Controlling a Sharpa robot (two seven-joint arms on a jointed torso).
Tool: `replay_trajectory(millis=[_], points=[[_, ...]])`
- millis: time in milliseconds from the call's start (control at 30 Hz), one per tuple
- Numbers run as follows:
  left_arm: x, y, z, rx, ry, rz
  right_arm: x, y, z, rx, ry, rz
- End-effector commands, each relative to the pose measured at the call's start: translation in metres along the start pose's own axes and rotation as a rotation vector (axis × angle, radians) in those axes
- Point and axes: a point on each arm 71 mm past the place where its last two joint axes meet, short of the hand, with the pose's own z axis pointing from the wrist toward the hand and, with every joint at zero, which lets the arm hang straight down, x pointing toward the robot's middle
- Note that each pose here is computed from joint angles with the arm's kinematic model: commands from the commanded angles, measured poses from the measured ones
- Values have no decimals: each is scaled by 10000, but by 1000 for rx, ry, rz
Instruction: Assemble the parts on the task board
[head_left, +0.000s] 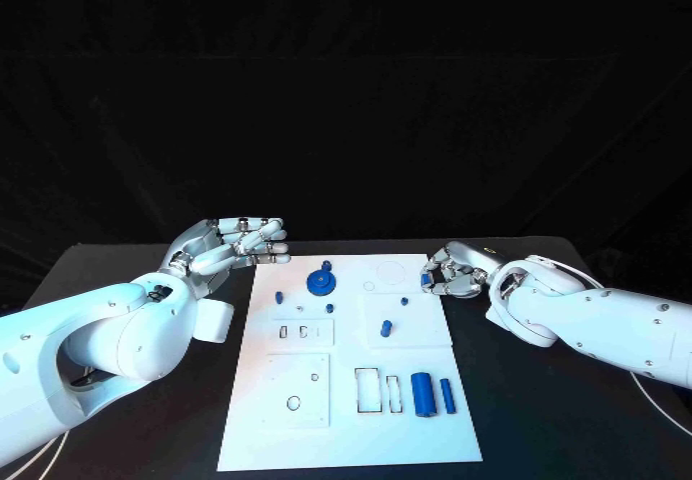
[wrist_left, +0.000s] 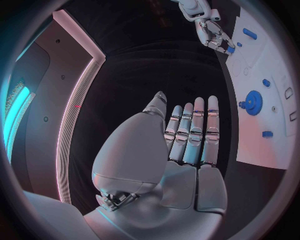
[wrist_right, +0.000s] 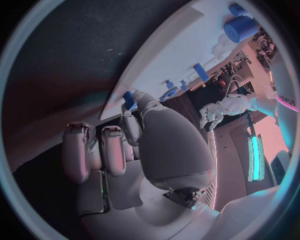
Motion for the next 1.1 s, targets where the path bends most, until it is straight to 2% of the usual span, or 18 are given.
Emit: replay_trajectory(millis=[33,233,900,1100], points=[[19,-11,1,9,18,-3,10,6,0,-6,0,-4],[12,-10,-1,6,15,-1,1,4,2,-2,-14,0],[8,-10,-4,5,14,-1,11,13,16,-2,-9,14],[4,-9,-4,5,13,-1,-5,31,15,-10,-36,28]])
